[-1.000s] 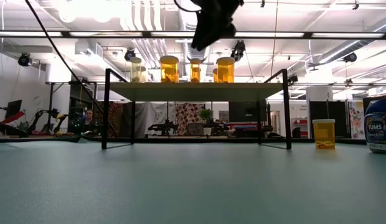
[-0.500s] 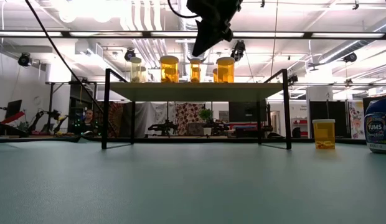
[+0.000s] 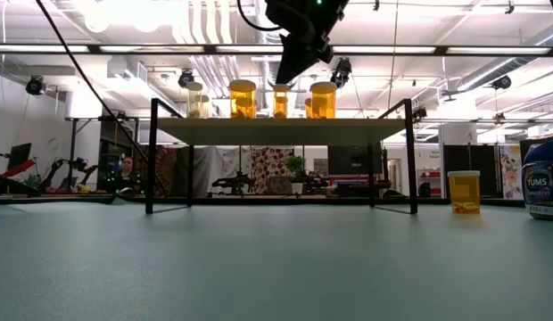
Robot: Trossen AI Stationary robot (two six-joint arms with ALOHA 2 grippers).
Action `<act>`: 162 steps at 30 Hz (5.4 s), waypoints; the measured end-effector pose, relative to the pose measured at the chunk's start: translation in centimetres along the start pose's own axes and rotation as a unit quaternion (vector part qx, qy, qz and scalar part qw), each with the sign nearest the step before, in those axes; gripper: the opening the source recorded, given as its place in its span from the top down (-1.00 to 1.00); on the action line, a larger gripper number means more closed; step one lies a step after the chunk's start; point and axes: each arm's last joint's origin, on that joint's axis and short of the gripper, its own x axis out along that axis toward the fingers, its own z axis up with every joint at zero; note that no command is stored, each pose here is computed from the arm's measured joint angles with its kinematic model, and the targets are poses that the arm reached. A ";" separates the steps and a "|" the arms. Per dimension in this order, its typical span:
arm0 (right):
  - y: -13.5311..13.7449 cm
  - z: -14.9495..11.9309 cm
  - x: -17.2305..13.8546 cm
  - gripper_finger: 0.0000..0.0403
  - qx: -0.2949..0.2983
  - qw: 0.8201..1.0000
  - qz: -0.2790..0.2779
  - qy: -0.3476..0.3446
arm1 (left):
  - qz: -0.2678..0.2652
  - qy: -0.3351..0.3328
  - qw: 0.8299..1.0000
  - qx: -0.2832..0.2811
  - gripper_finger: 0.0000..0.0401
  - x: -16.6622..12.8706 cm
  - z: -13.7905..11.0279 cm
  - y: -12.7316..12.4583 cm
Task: Pick and place medicine bottles onto shelf by color
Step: Move the small orange pill bottle to the middle of the shelf, then put the blue pill bottle beside the big orange pill bottle on the shelf
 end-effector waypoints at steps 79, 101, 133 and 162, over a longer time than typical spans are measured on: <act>2.3 -20.3 -12.1 0.95 0.400 0.866 -0.095 0.286 | 0.000 0.000 1.000 -0.006 -0.34 0.0 0.0 0.0; 3.1 -24.6 -8.4 -0.33 0.395 0.832 -0.143 0.362 | 0.000 0.000 1.000 -0.006 -0.34 0.0 0.0 0.0; 3.7 -24.0 -8.3 0.08 0.367 0.845 -0.063 0.383 | 0.000 0.000 1.000 -0.006 -0.34 0.0 0.0 0.0; 3.8 -7.5 -17.6 0.14 -0.162 0.971 0.150 0.096 | 0.000 -0.001 1.000 -0.007 -0.34 0.0 0.0 0.0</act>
